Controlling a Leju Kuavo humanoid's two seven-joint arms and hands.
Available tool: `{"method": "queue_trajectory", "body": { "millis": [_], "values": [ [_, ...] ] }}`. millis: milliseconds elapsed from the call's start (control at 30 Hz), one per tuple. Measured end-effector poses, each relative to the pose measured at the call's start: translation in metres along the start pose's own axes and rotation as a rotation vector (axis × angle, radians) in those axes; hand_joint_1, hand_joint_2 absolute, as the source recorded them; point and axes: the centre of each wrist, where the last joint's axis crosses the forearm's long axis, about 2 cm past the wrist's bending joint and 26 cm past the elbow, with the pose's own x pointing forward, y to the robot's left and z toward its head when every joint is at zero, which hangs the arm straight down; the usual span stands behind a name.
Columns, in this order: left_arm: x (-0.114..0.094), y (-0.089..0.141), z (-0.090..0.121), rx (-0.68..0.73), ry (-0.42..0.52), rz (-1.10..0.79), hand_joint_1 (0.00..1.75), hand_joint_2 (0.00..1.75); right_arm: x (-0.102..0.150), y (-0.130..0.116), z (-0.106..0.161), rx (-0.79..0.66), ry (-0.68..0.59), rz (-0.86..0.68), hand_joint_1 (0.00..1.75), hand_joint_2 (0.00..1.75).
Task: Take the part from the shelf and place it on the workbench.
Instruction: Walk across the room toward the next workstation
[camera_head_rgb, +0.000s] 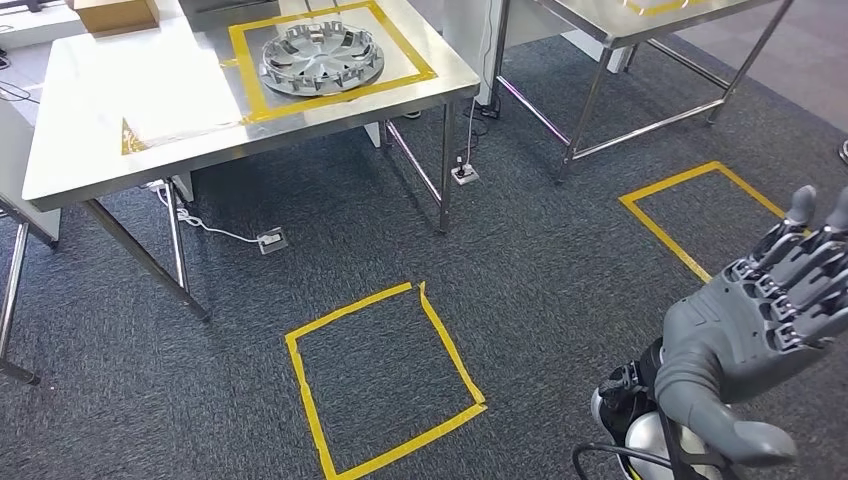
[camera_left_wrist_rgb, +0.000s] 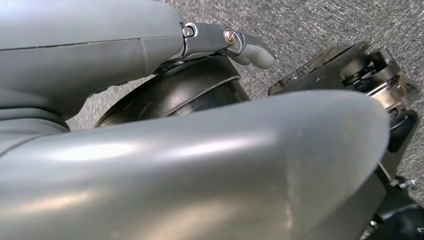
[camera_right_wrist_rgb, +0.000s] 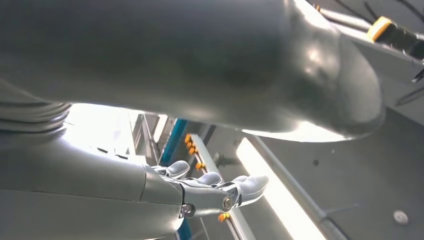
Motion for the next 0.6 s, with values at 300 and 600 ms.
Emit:
{"method": "queue_trajectory", "body": {
  "millis": [300,600],
  "values": [
    [0.0005,0.0019,0.0001,0.0,0.003,-0.009,0.0,0.0,0.0,0.0003,0.0,0.004,-0.003,0.0,0.0,0.0],
    [-0.0018,0.0011,0.0006,0.001,0.002,0.007,0.0,0.0,0.0013,0.0,0.0022,0.011,-0.002,0.008,0.0,0.0]
  ]
}}
